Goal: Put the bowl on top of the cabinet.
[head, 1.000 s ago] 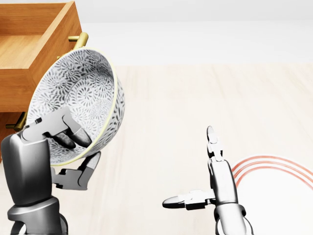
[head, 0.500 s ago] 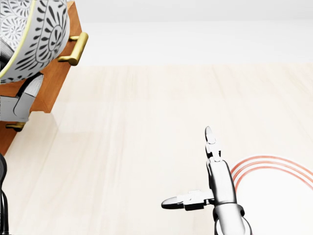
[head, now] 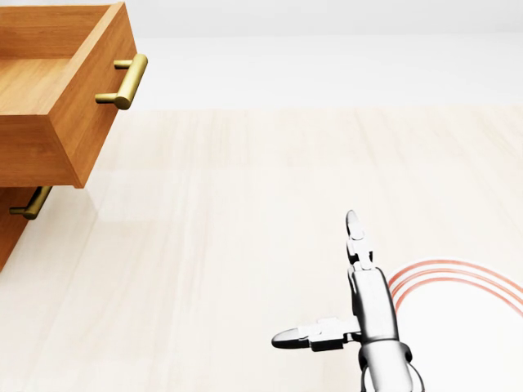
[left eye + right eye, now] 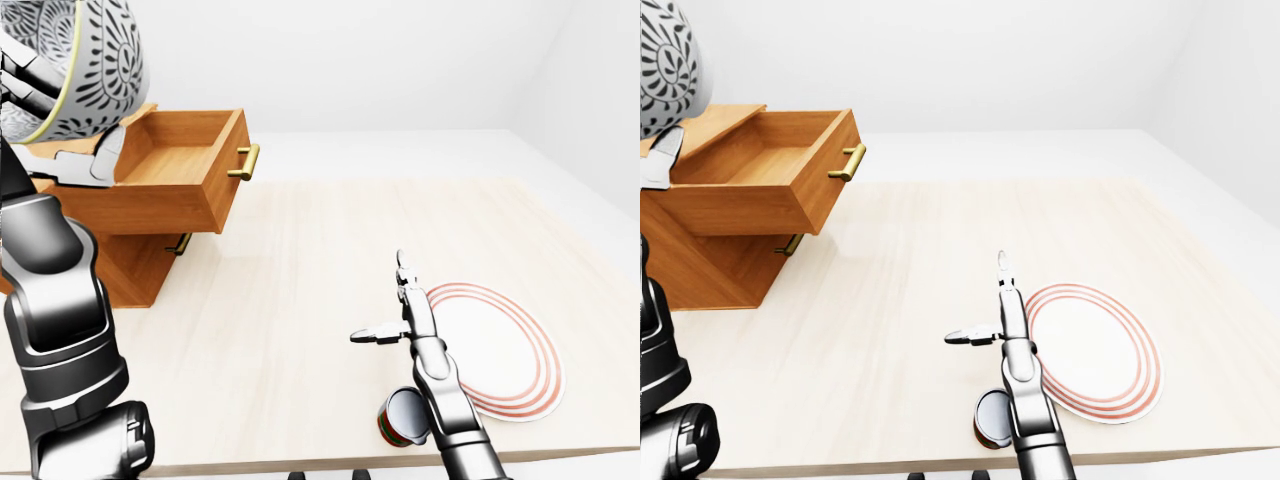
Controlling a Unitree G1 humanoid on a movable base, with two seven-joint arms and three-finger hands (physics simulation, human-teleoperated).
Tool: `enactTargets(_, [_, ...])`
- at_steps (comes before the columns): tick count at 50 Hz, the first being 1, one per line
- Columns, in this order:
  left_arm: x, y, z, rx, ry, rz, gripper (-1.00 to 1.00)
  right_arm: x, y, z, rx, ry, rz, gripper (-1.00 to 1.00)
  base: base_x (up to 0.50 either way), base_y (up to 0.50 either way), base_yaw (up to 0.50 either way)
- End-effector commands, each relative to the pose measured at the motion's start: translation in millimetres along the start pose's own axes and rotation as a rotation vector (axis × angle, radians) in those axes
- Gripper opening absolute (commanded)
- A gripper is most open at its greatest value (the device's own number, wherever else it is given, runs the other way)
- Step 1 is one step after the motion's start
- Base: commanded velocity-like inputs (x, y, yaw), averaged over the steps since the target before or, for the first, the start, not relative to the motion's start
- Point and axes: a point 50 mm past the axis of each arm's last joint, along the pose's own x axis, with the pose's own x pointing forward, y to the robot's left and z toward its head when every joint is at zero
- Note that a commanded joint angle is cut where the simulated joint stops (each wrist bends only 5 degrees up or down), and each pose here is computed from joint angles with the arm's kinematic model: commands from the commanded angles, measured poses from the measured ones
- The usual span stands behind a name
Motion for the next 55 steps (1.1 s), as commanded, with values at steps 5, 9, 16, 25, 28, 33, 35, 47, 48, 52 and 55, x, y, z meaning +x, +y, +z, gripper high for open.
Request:
enactTargets(5, [30.6, 38, -14, 0.065, 0.013, 0.12, -0.88, -2, -2, 2, 0.002, -0.005, -0.005, 1.0, 0.0, 0.0, 0.0])
enactTargets(9, [35.7, 44, -26, 0.104, 0.026, 0.136, -0.88, -2, -1, 2, 0.0, -0.006, -0.004, 1.0, 0.0, 0.0, 0.0])
enactTargets(16, [40.2, 51, -45, 0.149, 0.057, 0.159, -0.87, -2, -2, 2, 0.0, -0.006, -0.006, 1.0, 0.0, 0.0, 0.0])
enactTargets(25, [38.6, 60, -102, 0.345, 0.273, 0.18, -0.87, -2, -1, 2, -0.003, -0.006, -0.006, 1.0, 0.0, 0.0, 0.0])
enactTargets(28, [34.9, 62, -120, 0.434, 0.34, 0.136, -0.88, -2, -1, 2, -0.004, -0.007, -0.006, 1.0, 0.0, 0.0, 0.0])
enactTargets(33, [27.0, 65, -146, 0.51, 0.477, 0.092, -0.88, -3, 0, 3, -0.006, -0.011, -0.006, 1.0, 0.0, 0.0, 0.0])
enactTargets(35, [23.4, 66, -154, 0.529, 0.528, 0.08, -0.88, -6, 0, 5, -0.011, -0.017, -0.007, 1.0, 0.0, 0.0, 0.0])
enactTargets(47, [2.1, 61, -177, 0.638, 0.661, -0.03, -0.88, -8, -2, 6, -0.009, -0.025, -0.012, 1.0, 0.0, 0.0, 0.0])
enactTargets(48, [0.1, 61, -178, 0.639, 0.67, -0.033, -0.88, -8, -2, 6, -0.01, -0.024, -0.012, 1.0, 0.0, 0.0, 0.0])
enactTargets(52, [-6.2, 59, -182, 0.647, 0.694, -0.05, -0.88, -8, -1, 6, -0.012, -0.023, -0.01, 1.0, 0.0, 0.0, 0.0])
enactTargets(55, [-13.3, 55, -185, 0.654, 0.711, -0.074, -0.88, -8, -1, 7, -0.011, -0.024, -0.011, 1.0, 0.0, 0.0, 0.0])
